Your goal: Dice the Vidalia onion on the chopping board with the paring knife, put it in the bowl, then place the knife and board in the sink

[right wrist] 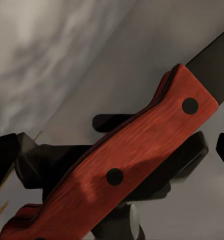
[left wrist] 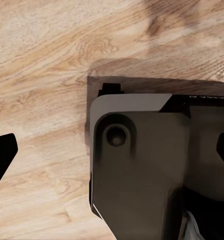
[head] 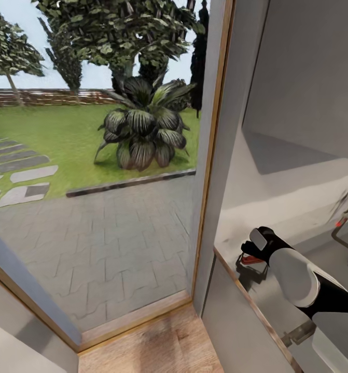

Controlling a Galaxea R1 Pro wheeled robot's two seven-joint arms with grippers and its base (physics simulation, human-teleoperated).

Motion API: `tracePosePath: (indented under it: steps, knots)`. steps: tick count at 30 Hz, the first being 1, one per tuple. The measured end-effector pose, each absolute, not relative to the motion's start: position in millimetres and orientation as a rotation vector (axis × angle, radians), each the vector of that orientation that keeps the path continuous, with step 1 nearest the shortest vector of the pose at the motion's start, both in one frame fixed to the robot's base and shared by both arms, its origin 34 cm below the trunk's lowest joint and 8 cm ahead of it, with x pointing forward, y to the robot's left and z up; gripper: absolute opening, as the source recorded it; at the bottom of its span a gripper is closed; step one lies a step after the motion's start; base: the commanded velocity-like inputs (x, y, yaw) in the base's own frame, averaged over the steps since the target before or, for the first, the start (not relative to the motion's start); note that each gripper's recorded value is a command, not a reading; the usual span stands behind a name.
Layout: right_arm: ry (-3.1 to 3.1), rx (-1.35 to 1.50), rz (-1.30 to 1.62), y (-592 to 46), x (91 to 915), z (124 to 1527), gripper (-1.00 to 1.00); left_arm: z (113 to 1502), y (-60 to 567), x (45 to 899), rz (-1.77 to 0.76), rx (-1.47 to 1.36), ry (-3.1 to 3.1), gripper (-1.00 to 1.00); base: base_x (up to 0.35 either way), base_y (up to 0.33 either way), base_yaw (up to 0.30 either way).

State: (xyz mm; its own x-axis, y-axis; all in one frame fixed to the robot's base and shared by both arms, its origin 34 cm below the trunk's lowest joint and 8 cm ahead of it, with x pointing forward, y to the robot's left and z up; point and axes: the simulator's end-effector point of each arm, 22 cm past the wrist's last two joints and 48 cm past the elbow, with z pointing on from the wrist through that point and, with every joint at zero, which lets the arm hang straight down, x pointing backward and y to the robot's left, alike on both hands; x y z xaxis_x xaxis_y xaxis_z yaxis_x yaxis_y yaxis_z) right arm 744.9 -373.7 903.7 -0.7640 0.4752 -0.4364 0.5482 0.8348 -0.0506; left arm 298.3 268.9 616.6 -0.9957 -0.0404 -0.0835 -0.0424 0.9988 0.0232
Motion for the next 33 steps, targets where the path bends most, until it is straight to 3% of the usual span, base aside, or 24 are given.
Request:
tracePosePath:
  steps: [33]
  knots:
    - [2.604,0.761,-0.242,-374,759,903,1.0,611,269,286,0.04,-0.063,3.089,1.0,0.0,0.0,0.0]
